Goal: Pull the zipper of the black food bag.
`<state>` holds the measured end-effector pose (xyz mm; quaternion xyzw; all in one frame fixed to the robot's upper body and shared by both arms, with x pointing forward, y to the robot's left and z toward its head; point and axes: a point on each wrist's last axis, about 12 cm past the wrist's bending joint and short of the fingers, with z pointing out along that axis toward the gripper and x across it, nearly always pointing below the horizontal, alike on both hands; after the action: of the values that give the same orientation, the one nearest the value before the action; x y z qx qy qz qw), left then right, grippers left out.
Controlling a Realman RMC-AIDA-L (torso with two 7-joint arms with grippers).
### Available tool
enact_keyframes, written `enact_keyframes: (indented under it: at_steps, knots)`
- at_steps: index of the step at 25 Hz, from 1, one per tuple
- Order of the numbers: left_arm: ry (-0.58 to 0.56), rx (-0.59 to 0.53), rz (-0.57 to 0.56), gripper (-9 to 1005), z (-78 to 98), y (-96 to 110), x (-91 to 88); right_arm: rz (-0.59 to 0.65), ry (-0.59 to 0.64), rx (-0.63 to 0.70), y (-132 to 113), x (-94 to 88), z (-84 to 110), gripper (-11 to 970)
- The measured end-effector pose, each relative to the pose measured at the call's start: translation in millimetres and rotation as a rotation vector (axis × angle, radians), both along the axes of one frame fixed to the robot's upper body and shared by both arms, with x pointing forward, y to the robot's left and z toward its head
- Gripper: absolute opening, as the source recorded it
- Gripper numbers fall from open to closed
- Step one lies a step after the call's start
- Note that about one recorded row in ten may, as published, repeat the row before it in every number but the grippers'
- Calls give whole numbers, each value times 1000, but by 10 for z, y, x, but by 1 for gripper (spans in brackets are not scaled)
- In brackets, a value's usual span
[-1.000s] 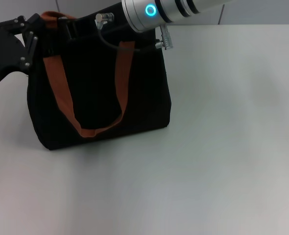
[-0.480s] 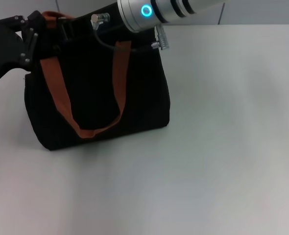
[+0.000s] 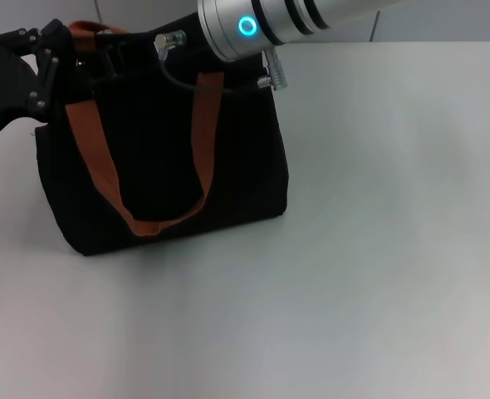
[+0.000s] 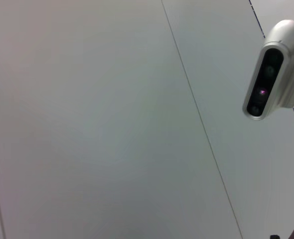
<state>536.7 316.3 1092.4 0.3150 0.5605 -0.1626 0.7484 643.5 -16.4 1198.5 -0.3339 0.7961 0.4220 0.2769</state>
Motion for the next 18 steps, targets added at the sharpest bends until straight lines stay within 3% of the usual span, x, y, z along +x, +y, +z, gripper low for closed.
enact_keyframes:
  at_steps: [9, 18]
  knots:
    - [6, 1, 17, 100, -11, 31, -7, 12, -47, 18, -86, -38, 7, 40]
    - [8, 0, 18, 105, -20, 29, -15, 17, -62, 10, -94, -32, 5, -2]
